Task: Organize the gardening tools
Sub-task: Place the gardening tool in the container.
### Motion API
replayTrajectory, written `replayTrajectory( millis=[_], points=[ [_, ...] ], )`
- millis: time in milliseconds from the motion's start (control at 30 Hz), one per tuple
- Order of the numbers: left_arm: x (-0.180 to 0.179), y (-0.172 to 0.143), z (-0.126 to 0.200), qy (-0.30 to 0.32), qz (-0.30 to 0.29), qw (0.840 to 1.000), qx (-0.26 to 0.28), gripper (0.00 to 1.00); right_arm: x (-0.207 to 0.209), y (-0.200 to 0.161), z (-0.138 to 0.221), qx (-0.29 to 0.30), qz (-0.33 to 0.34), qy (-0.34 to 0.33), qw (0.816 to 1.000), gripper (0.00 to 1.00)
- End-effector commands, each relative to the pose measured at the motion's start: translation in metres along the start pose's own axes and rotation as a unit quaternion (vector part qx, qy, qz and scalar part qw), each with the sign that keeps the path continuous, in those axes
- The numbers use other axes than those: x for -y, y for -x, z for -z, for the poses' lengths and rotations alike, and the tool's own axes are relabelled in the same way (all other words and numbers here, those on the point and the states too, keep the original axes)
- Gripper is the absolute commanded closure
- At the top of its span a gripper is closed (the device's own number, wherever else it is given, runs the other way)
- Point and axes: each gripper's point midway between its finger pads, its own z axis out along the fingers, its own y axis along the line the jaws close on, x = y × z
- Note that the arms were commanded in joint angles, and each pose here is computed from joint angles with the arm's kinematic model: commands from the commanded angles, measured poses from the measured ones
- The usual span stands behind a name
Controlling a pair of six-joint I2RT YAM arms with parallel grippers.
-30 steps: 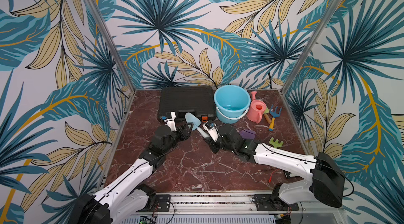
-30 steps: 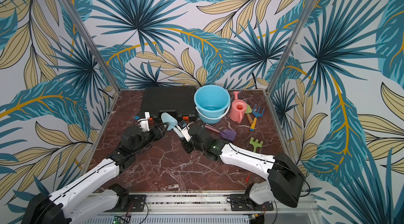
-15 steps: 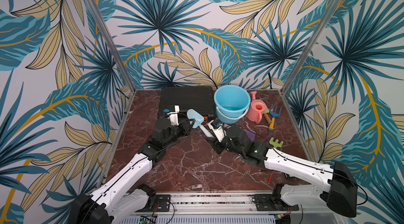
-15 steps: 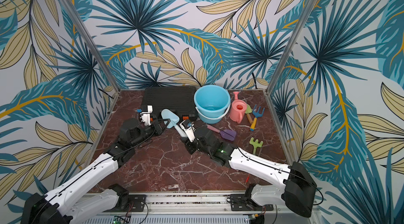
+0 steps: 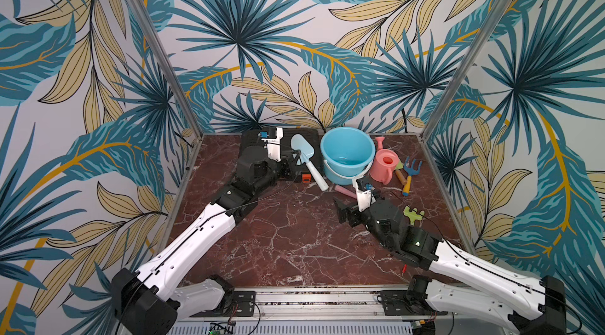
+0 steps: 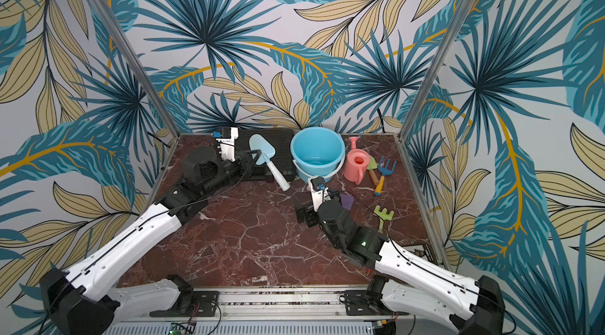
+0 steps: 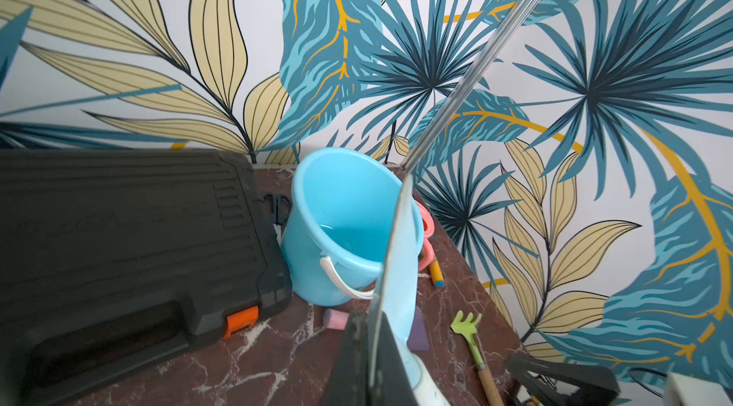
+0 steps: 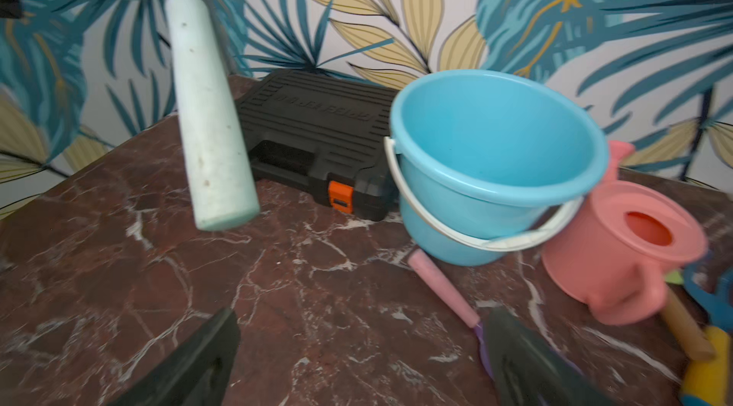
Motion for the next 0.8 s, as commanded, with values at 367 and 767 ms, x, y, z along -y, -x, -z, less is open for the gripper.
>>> replayTrajectory(
  millis=[367,767],
  points=[
    [0.025,0.064,-0.133,0.007,-0.123,0.99,0.062,1.0,0.075,0.003,0.031,0.041,-0.038,-0.172,0.984,0.0],
    [0.029,-0.002,-0.24,-0.05,-0.19,0.98,0.005,1.0,0.078,0.004,0.034,0.048,-0.044,-0.176,0.982,0.0]
  ],
)
